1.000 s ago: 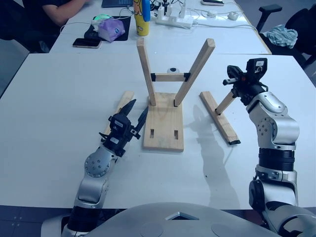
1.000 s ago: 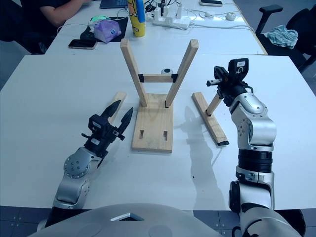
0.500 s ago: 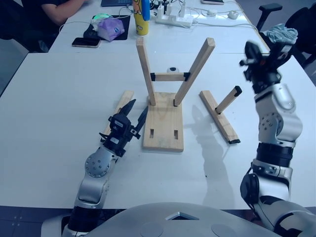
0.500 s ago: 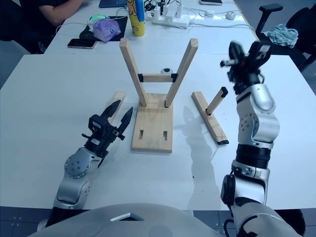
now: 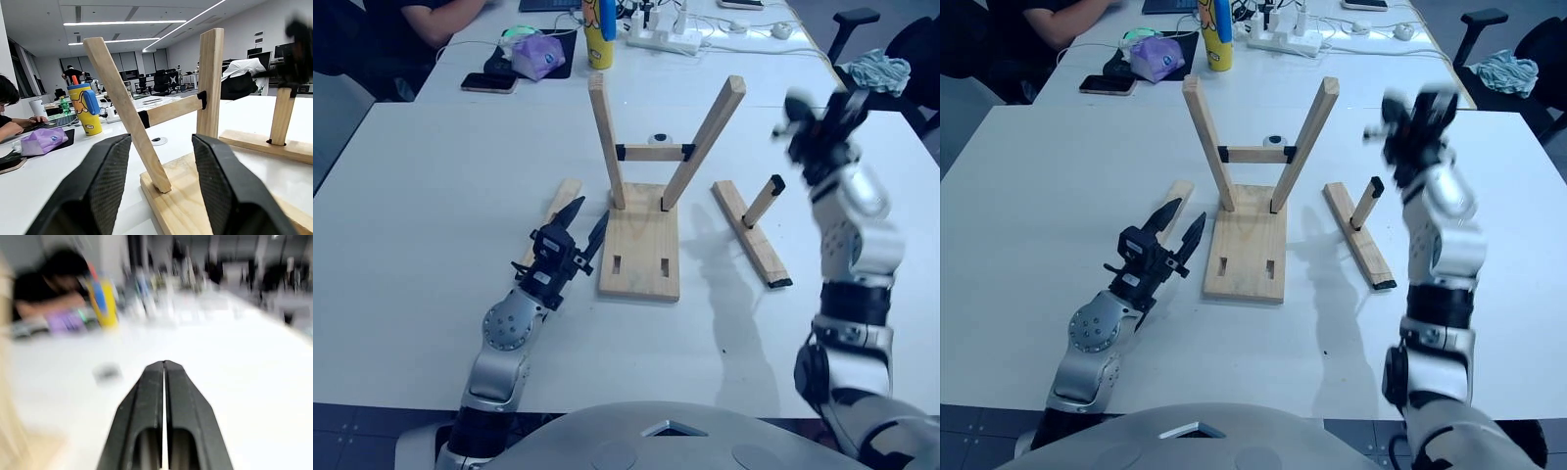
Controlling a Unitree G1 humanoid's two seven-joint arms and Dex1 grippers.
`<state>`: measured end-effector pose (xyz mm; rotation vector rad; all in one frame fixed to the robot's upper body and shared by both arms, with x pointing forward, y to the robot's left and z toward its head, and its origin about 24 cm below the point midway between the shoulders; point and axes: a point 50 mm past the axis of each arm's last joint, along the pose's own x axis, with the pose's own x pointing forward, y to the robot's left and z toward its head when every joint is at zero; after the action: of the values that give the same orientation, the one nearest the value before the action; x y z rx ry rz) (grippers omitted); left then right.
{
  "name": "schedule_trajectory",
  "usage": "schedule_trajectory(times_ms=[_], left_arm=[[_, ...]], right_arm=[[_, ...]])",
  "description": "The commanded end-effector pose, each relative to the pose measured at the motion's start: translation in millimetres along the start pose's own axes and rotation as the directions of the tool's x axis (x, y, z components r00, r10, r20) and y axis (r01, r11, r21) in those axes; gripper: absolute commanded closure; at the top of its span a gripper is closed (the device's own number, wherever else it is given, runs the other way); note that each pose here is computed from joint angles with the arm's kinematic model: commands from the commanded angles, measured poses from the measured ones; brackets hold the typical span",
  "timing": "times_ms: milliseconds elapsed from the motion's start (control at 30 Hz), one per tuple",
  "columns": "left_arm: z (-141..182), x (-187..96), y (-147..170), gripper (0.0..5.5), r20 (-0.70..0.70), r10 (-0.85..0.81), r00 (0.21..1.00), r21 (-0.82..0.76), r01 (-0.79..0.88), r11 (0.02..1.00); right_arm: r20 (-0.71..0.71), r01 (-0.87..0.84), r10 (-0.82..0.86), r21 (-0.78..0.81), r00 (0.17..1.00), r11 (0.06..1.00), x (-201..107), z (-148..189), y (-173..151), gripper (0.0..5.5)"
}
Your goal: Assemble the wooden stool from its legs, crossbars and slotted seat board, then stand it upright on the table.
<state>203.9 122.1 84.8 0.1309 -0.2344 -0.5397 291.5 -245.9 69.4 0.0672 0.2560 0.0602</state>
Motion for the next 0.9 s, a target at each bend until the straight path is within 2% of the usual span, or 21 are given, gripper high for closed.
schedule_trajectory(times_ms=[33, 133, 333, 533, 600, 767, 900], left_arm=[[0.4, 1.7, 3.5, 3.22, -0.004, -0.015, 1.000, 0.006, 0.015, 1.000], [0.8, 2.2, 5.2, 3.22, -0.004, -0.017, 1.000, 0.010, 0.017, 1.000], [1.0, 2.4, 1.6, 3.22, -0.002, -0.016, 1.000, 0.001, 0.016, 1.000], [-2.8, 2.3, 0.4, 3.22, -0.021, 0.002, 1.000, 0.009, -0.001, 1.000], [-3.1, -0.2, -0.3, 3.22, -0.026, 0.020, 0.999, 0.008, -0.020, 1.000], [-5.1, -6.4, -2.5, 3.22, -0.040, 0.071, 0.997, 0.007, -0.071, 0.997], [-6.0, -10.2, -4.2, 3.22, -0.047, 0.105, 0.993, 0.005, -0.105, 0.994]], right_arm=[[-0.009, -0.049, 0.049, 0.000, 0.999, 0.999, 1.6, -0.6, 6.7, 5.47], [0.034, -0.034, 0.036, -0.044, 0.999, 0.998, 5.8, 15.5, 3.9, 5.47], [0.067, 0.021, -0.011, -0.149, 0.998, 0.989, 4.4, 21.0, -5.0, 5.47], [0.039, -0.107, 0.118, -0.218, 0.992, 0.970, -5.9, 32.6, -1.5, 5.47], [-0.010, -0.187, 0.190, -0.215, 0.982, 0.958, -9.4, 41.8, -1.1, 5.47], [-0.251, -0.314, 0.275, -0.131, 0.928, 0.940, -20.2, 60.5, -7.0, 4.85], [-0.428, -0.378, 0.326, -0.041, 0.843, 0.925, -27.9, 59.6, -2.0, 4.29]])
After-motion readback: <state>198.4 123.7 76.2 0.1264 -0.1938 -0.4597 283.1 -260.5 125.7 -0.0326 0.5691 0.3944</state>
